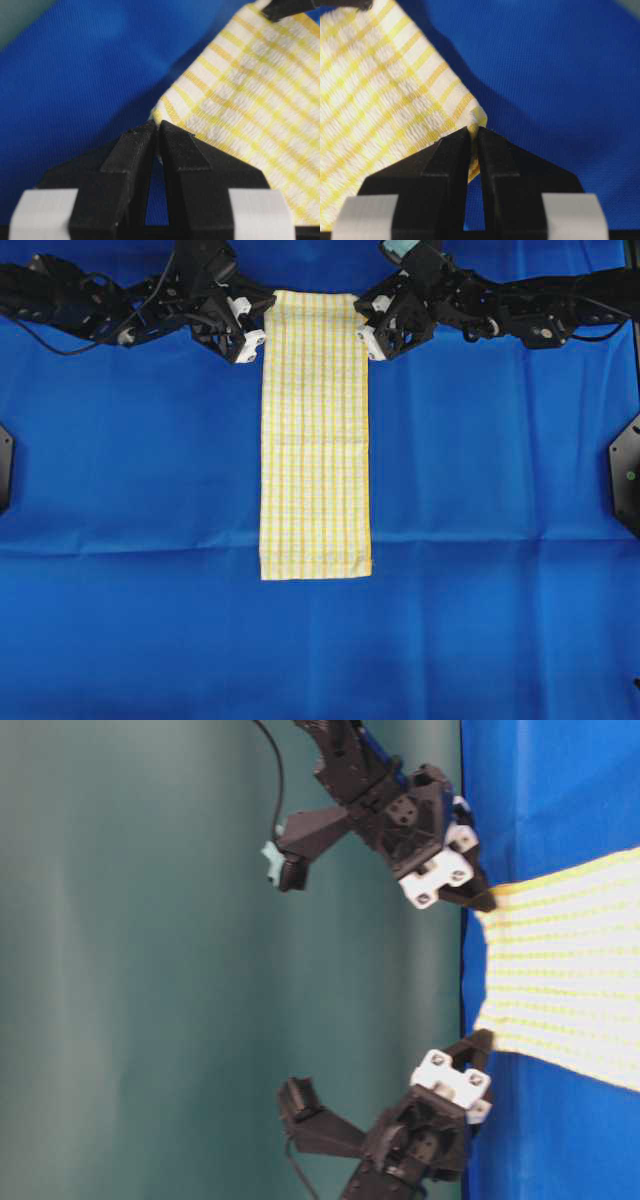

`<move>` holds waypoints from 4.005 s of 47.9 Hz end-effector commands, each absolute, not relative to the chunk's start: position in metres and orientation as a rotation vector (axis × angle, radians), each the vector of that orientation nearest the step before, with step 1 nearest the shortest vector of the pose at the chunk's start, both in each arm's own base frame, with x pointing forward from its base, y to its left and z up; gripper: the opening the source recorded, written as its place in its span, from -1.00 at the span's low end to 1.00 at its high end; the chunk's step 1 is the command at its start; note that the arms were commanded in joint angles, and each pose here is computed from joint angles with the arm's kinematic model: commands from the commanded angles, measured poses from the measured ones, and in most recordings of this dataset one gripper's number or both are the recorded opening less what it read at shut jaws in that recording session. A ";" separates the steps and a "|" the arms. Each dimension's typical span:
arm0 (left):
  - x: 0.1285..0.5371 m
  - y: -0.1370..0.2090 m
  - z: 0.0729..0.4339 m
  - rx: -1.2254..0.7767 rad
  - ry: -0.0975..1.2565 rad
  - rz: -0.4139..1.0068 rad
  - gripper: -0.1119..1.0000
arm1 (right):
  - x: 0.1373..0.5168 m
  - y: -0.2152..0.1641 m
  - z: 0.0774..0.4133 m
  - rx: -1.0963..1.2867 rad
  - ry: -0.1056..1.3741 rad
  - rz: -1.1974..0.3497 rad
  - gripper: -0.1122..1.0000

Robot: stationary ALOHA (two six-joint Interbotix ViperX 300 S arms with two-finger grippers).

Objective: Fold the yellow towel.
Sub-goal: 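Grasp the strip's top corners with both grippers, then pull the top end down over the bottom half, folding strip in half, then open both grippers and withdraw them sideways from the towel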

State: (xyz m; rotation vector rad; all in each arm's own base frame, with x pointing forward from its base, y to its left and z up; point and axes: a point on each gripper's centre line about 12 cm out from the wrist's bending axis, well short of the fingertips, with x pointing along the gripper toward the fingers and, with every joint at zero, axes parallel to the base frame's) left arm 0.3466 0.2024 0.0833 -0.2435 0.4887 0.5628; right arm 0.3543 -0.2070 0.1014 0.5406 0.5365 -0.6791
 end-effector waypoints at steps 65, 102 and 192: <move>0.344 0.022 0.143 -0.255 0.439 0.136 -0.74 | 0.337 -0.055 0.144 0.457 0.560 -0.329 -0.71; 0.341 -0.061 0.130 -0.208 0.504 -0.093 -0.74 | 0.340 0.021 0.141 0.476 0.584 -0.164 -0.71; 0.229 -0.029 0.240 -0.131 0.243 -0.103 0.40 | 0.248 0.010 0.277 0.250 0.304 0.007 0.48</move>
